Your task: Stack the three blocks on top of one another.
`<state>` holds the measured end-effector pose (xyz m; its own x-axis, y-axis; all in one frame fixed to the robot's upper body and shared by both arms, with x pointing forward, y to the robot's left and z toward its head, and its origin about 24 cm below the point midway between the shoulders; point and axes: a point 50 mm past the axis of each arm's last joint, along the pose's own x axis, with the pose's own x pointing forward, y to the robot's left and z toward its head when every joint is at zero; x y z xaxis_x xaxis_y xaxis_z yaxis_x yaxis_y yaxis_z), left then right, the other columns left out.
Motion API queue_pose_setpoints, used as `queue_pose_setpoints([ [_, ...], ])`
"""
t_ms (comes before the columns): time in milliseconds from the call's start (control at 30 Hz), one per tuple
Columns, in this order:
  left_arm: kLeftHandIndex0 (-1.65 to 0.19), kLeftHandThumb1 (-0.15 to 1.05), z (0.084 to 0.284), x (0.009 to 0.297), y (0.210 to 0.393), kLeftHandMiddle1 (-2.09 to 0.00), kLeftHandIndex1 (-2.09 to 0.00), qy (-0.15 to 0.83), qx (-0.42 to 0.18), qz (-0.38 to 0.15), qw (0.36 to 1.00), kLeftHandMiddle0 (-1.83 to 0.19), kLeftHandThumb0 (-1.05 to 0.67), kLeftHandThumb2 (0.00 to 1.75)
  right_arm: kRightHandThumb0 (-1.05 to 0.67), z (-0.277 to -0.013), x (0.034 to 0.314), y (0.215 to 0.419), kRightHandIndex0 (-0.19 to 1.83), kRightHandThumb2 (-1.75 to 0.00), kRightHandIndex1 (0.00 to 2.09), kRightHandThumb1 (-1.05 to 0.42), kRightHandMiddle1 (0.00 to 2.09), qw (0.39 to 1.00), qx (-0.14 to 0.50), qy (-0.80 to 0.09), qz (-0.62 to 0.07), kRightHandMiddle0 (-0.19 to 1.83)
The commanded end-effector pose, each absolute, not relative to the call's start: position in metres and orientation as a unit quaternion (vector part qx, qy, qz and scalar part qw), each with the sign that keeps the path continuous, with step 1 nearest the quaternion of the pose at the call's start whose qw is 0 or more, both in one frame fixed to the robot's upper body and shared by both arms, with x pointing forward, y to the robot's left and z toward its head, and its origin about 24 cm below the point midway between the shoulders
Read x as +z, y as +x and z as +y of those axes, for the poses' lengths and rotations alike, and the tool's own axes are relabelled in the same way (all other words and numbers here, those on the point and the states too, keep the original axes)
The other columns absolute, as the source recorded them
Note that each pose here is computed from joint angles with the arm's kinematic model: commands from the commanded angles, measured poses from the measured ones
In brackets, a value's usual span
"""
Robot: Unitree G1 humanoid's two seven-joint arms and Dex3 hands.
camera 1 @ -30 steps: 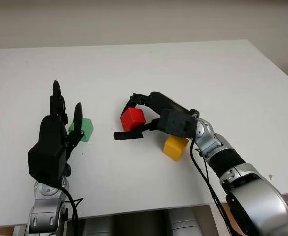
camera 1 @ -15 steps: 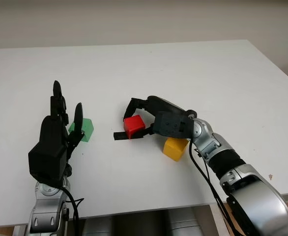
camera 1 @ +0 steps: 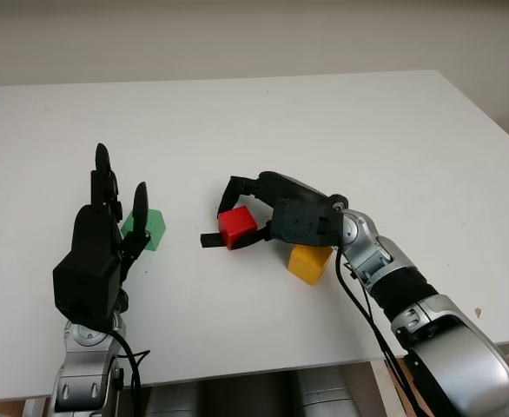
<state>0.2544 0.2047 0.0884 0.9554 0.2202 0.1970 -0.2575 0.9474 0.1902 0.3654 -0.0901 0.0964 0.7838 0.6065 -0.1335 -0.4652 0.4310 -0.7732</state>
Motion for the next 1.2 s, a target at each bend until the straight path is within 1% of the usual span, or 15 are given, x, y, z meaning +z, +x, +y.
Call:
queue_pose_setpoints([
  [0, 0.09, 1.05, 0.203, 0.091, 0.255, -0.05, -0.05, 0.106, 0.121, -0.097, 0.982, 0.08, -0.71, 0.57, -0.46, -0.089, 0.097, 0.364, 0.33, -0.05, 0.06, -0.93, 1.67, 0.843, 0.317, -0.426, -0.089, 0.40],
  [367, 0.09, 1.05, 0.203, 0.090, 0.254, -0.06, -0.05, 0.107, 0.123, -0.090, 0.983, 0.07, -0.72, 0.56, -0.44, -0.088, 0.091, 0.364, 0.32, -0.06, 0.05, -0.94, 1.68, 0.846, 0.311, -0.422, -0.096, 0.37],
  [500, 0.10, 1.05, 0.203, 0.090, 0.253, -0.05, -0.05, 0.104, 0.123, -0.091, 0.983, 0.08, -0.72, 0.56, -0.46, -0.089, 0.090, 0.364, 0.28, -0.06, 0.04, -0.95, 1.62, 0.838, 0.324, -0.429, -0.096, 0.31],
  [567, 0.10, 1.05, 0.203, 0.090, 0.253, -0.05, -0.05, 0.102, 0.122, -0.090, 0.983, 0.08, -0.72, 0.55, -0.49, -0.089, 0.091, 0.364, 0.26, -0.05, 0.03, -0.94, 1.48, 0.833, 0.333, -0.431, -0.095, 0.25],
  [600, 0.10, 1.05, 0.203, 0.090, 0.253, -0.05, -0.05, 0.104, 0.121, -0.091, 0.983, 0.08, -0.71, 0.55, -0.52, -0.089, 0.091, 0.364, 0.20, -0.05, 0.02, -0.92, 1.20, 0.830, 0.340, -0.432, -0.094, 0.18],
  [667, 0.10, 1.05, 0.203, 0.090, 0.253, -0.05, -0.05, 0.108, 0.121, -0.090, 0.983, 0.08, -0.70, 0.56, -0.60, -0.089, 0.093, 0.364, 0.11, -0.05, 0.02, -0.90, 0.80, 0.829, 0.350, -0.427, -0.093, 0.10],
  [700, 0.10, 1.05, 0.203, 0.090, 0.253, -0.05, -0.05, 0.109, 0.122, -0.089, 0.983, 0.08, -0.70, 0.56, -0.63, -0.089, 0.093, 0.364, 0.07, -0.05, 0.02, -0.90, 0.64, 0.829, 0.354, -0.424, -0.093, 0.09],
  [733, 0.10, 1.05, 0.203, 0.090, 0.253, -0.05, -0.05, 0.110, 0.123, -0.088, 0.982, 0.08, -0.70, 0.56, -0.65, -0.089, 0.094, 0.364, 0.05, -0.05, 0.02, -0.90, 0.54, 0.828, 0.358, -0.422, -0.091, 0.10],
  [767, 0.09, 1.05, 0.203, 0.089, 0.253, -0.06, -0.05, 0.110, 0.123, -0.088, 0.982, 0.07, -0.71, 0.56, -0.71, -0.090, 0.095, 0.364, -0.01, -0.05, 0.01, -0.90, 0.41, 0.827, 0.364, -0.420, -0.090, 0.04],
  [800, 0.09, 1.05, 0.204, 0.089, 0.253, -0.06, -0.06, 0.110, 0.124, -0.087, 0.982, 0.07, -0.71, 0.56, -0.75, -0.090, 0.096, 0.364, -0.05, -0.06, 0.01, -0.91, 0.34, 0.825, 0.368, -0.419, -0.090, 0.00],
  [867, 0.09, 1.05, 0.204, 0.089, 0.253, -0.06, -0.06, 0.109, 0.124, -0.087, 0.982, 0.07, -0.71, 0.56, -0.80, -0.092, 0.101, 0.365, -0.09, -0.06, 0.00, -0.91, 0.25, 0.823, 0.374, -0.417, -0.093, -0.05],
  [1000, 0.09, 1.05, 0.204, 0.089, 0.253, -0.05, -0.05, 0.109, 0.123, -0.089, 0.982, 0.07, -0.70, 0.56, -0.82, -0.101, 0.116, 0.365, -0.13, -0.06, 0.01, -0.92, 0.19, 0.825, 0.377, -0.407, -0.111, -0.07],
  [1167, 0.09, 1.05, 0.203, 0.089, 0.253, -0.05, -0.05, 0.114, 0.123, -0.089, 0.982, 0.07, -0.69, 0.57, -0.85, -0.123, 0.142, 0.367, -0.16, -0.06, 0.01, -0.95, 0.14, 0.846, 0.349, -0.380, -0.137, -0.07],
])
